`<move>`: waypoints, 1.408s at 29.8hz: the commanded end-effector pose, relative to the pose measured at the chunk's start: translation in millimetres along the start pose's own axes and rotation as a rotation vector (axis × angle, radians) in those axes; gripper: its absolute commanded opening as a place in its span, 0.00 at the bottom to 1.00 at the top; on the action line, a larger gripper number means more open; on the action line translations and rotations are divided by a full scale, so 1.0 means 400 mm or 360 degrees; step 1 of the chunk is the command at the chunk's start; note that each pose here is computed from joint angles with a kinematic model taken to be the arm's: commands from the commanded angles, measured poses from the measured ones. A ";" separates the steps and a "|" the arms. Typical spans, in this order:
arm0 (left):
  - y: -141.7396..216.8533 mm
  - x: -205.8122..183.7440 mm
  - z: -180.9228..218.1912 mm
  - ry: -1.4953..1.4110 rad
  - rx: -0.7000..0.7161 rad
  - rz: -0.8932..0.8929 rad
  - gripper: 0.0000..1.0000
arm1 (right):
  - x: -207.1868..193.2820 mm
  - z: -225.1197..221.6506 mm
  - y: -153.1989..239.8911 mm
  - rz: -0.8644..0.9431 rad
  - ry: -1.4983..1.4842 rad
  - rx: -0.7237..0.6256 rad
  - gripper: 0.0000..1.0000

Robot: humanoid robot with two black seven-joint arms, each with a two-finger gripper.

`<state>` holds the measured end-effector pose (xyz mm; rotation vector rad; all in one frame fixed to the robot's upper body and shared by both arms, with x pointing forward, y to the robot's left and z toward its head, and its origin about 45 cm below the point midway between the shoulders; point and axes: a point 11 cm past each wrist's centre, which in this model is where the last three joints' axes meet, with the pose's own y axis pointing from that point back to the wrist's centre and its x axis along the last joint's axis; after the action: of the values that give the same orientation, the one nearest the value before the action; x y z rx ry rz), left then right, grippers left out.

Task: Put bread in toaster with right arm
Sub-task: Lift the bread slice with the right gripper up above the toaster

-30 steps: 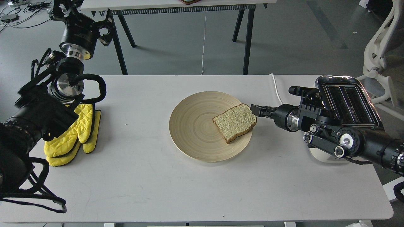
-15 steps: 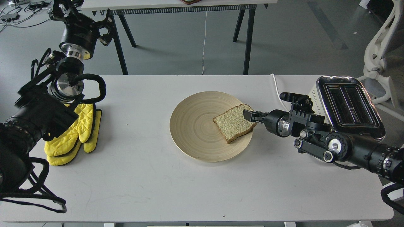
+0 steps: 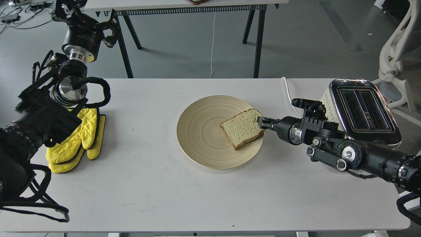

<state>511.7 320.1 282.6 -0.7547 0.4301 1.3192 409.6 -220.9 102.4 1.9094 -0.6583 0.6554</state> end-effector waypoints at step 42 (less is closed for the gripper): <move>0.000 -0.002 -0.003 0.0005 0.0001 -0.0001 1.00 | 0.566 0.223 0.703 0.0608 0.0320 -0.0431 0.00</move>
<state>511.8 318.2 282.1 -0.7547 0.4328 1.3164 408.3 -428.3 388.4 1.5174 -0.9590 0.9321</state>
